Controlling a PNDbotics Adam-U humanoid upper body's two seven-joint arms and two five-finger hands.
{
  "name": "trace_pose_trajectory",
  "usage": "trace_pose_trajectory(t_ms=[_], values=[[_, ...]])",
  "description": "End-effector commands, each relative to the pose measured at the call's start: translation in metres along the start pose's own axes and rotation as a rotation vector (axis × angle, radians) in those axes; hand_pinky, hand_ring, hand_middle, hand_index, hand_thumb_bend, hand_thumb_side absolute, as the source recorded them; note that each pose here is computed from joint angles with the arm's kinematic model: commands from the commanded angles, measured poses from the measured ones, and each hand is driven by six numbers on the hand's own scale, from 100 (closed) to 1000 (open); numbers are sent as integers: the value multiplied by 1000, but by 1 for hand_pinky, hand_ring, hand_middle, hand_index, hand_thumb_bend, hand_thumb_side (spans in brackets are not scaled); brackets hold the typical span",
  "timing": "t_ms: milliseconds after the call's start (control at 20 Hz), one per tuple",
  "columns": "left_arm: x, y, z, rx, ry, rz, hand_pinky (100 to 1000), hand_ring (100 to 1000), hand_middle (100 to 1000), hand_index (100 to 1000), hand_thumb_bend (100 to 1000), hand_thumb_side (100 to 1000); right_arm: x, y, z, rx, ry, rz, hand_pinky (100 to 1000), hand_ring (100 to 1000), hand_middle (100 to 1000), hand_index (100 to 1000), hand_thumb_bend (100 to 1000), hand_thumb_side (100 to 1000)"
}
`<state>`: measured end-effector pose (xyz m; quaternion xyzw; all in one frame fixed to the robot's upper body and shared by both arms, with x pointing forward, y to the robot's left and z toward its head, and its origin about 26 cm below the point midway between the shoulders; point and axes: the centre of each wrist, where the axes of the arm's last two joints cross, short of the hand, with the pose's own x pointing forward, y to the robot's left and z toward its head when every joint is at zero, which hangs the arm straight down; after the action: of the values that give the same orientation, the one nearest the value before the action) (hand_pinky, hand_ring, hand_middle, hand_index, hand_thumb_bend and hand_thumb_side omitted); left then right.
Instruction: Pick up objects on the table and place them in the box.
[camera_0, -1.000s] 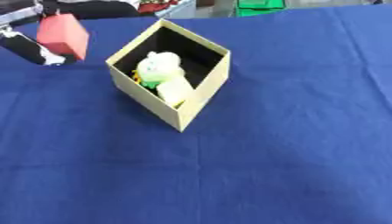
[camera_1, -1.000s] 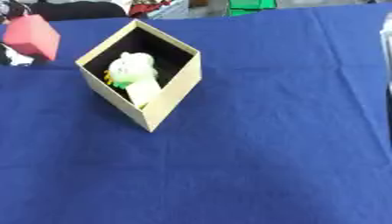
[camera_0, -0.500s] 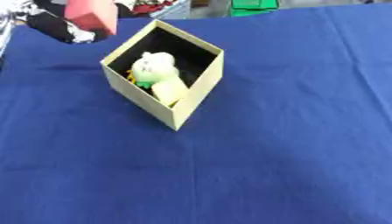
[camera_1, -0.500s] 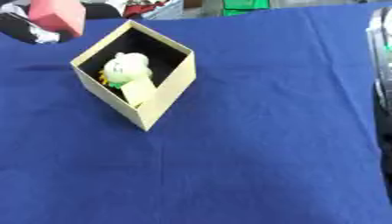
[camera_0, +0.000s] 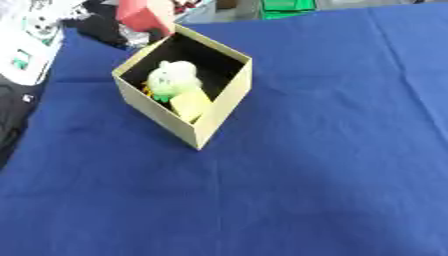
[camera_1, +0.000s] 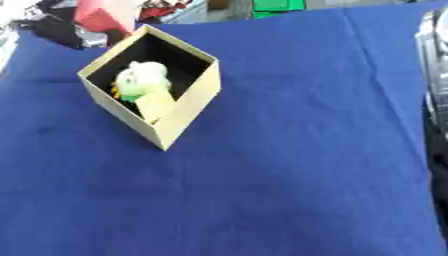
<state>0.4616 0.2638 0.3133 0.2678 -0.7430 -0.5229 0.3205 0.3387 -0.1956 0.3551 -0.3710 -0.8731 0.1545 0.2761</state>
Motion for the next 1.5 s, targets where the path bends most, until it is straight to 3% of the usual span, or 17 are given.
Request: trace_pose_trajectory(t_ms=[50,400,700,900,950,1000,1500], values=[[3,7,-4,27,-2,-31,662,690,579,677,126,543,7,-6,-2,-18,-29,0,894,918,830,978,100,876],[-5,-12,-6,-4,23,-70,675,720,626,721,333,613,9,-7,-2,-21,-31,-6,894,918,830,979,100,877],[-10,-23,-5,-66,38,-134,737,810,766,824,568,674,9,-7,-2,-24,-30,-9,894,918,829,979,100,878],[-12,-27,-4,-96,34,-177,792,875,877,930,797,748,9,-8,-2,-26,-28,-11,894,918,829,979,100,878],[-12,-27,-4,-96,34,-185,798,882,884,945,938,828,9,-8,-2,-27,-28,-12,894,918,829,979,100,878],[-13,-26,-4,-91,35,-193,800,884,886,947,1000,866,9,-8,-2,-27,-28,-12,894,918,829,979,100,878],[-10,-27,-3,-32,53,-198,799,882,875,928,1000,894,9,-7,-1,-27,-26,-17,894,918,828,980,100,877]])
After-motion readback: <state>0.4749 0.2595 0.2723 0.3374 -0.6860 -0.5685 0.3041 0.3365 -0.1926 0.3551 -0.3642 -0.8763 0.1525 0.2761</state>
